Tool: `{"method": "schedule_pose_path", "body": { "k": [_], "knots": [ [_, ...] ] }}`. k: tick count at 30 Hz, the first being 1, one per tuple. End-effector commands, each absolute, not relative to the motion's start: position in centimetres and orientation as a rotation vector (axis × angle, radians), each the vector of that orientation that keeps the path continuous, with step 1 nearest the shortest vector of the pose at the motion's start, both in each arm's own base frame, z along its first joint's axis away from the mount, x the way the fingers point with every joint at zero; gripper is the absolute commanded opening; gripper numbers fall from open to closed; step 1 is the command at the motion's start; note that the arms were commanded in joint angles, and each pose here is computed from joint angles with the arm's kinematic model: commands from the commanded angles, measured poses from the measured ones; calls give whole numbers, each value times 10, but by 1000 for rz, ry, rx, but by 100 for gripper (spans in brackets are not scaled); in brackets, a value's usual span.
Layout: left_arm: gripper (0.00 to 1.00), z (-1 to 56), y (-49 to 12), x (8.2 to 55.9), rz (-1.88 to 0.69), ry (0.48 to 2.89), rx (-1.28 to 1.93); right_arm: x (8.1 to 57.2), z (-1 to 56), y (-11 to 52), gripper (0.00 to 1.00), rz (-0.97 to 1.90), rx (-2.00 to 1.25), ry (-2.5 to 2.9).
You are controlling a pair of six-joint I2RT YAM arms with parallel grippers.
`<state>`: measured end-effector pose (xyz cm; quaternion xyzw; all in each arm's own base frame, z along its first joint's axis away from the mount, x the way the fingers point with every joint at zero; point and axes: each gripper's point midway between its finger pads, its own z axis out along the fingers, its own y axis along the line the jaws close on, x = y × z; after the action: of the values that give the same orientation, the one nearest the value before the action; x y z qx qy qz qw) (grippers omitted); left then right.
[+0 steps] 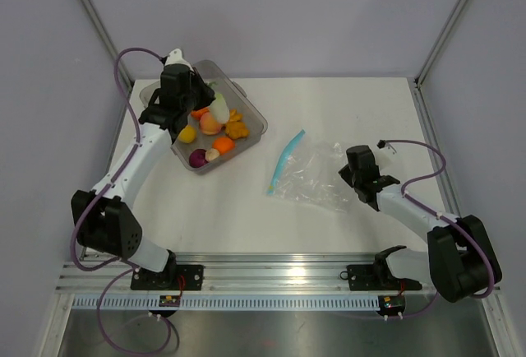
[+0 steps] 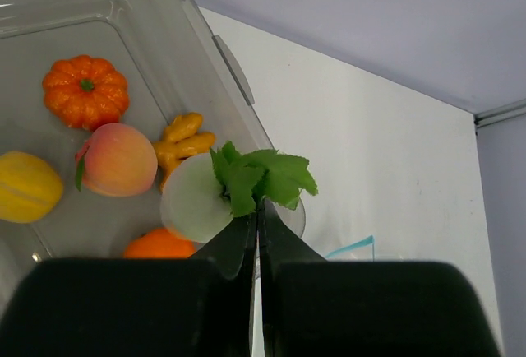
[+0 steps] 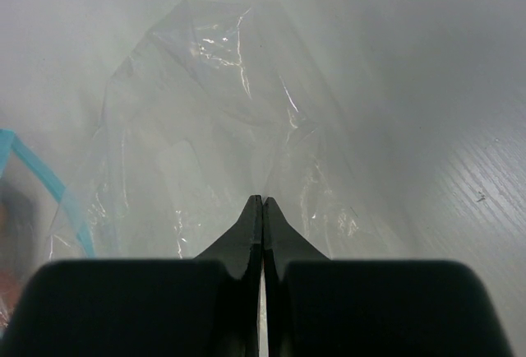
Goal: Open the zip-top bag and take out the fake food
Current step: Place the fake vegetable in the bin.
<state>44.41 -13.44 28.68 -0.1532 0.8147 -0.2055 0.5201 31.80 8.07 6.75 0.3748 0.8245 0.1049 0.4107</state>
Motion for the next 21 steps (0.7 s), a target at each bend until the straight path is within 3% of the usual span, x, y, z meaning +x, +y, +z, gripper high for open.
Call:
{"method": "schedule_pose_path", "body": {
  "k": [1, 8, 10, 12, 14, 16, 21],
  "knots": [
    [0, 285, -123, 463, -443, 1945, -360, 338, 92, 77, 0, 258, 936, 1994],
    [0, 242, -108, 483, -468, 2006, -442, 343, 93, 75, 0, 230, 939, 1991],
    [14, 227, -110, 486, -481, 2031, -452, 343, 93, 75, 0, 227, 936, 1996],
    [45, 220, -109, 485, -483, 2043, -469, 342, 94, 74, 0, 228, 938, 1993],
    [61, 221, -109, 485, -489, 2037, -485, 343, 95, 75, 0, 231, 938, 1990],
    [71, 222, -108, 481, -489, 2037, -489, 343, 97, 73, 0, 222, 934, 1983],
    [77, 238, -106, 462, -508, 2012, -503, 351, 98, 69, 0, 212, 962, 1954]
  ]
}}
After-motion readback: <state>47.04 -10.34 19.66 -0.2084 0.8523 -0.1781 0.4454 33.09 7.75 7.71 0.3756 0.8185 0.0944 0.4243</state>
